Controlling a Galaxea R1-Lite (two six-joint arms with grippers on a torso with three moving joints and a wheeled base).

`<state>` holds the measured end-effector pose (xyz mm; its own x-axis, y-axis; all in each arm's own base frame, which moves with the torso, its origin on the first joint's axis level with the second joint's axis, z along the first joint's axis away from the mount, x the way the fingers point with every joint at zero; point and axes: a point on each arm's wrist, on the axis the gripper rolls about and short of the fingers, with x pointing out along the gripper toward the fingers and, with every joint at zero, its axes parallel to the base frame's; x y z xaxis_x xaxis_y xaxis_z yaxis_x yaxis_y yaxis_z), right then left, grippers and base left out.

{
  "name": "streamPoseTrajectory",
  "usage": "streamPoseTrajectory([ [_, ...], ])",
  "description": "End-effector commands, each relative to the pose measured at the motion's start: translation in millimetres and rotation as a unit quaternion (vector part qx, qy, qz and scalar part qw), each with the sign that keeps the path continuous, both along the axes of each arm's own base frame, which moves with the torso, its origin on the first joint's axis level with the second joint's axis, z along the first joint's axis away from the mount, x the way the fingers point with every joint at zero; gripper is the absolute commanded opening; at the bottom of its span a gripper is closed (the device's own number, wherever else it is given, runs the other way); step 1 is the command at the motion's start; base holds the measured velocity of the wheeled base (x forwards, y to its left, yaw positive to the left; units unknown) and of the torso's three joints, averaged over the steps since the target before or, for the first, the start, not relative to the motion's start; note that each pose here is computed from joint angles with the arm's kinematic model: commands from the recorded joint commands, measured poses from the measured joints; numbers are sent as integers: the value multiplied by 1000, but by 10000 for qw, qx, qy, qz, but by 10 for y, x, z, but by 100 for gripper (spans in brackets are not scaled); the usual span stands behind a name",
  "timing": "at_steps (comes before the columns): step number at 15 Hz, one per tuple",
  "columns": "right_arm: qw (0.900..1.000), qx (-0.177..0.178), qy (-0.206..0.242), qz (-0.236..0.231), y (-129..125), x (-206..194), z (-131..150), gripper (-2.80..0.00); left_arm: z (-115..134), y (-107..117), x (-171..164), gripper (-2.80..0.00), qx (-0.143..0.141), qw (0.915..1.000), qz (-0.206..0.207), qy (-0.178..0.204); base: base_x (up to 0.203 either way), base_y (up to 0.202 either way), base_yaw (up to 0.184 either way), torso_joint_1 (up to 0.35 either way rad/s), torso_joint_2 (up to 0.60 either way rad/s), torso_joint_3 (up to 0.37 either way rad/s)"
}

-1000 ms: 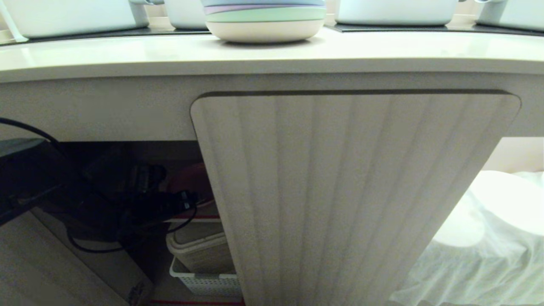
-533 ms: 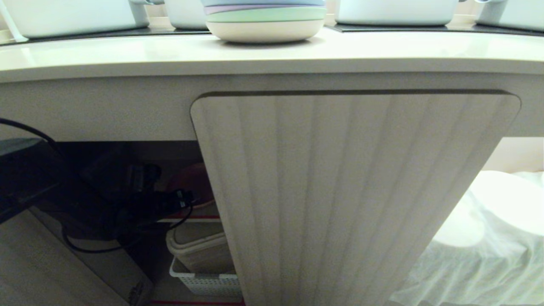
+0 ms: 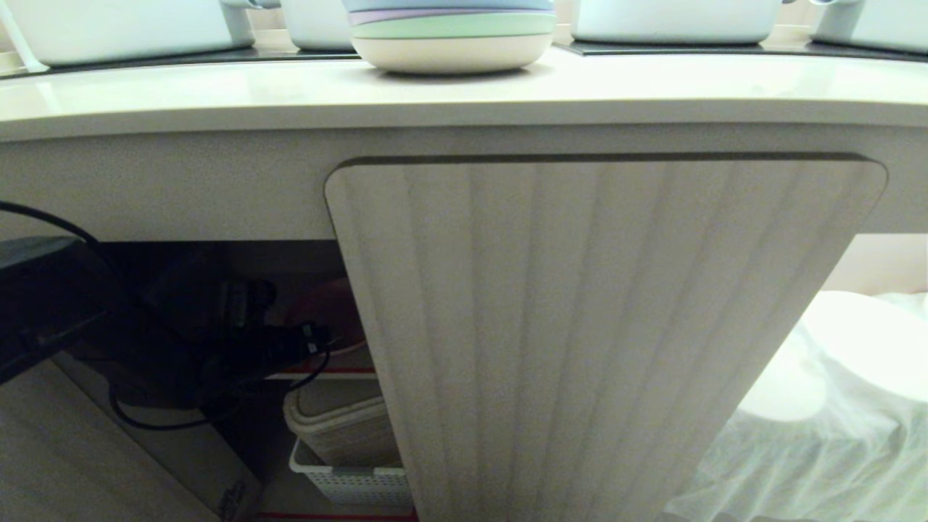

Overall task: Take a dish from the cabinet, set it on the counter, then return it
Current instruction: Take the plate from the cabinet

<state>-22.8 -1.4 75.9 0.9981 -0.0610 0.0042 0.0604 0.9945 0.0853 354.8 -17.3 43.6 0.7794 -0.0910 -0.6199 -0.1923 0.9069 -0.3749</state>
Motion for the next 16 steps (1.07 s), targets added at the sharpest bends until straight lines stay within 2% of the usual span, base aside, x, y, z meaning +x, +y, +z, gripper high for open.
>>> streamPoseTrajectory([
  [1,10000,4,-2,-1,0,0,0,-280,-11,1,15,0,-9,10000,4,6,0,0,0,0,0,0],
  [12,10000,-3,-2,-1,0,0,0,-280,-71,-5,25,0,0,10000,-8,72,0,0,0,0,0,0],
  [13,10000,4,-2,-1,0,0,0,-280,-71,-5,25,-280,0,10000,-8,72,0,0,0,0,0,0],
  [16,10000,-1,-2,-1,0,0,0,-280,-53,1,45,-280,5,10000,8,13,0,0,0,0,0,0],
])
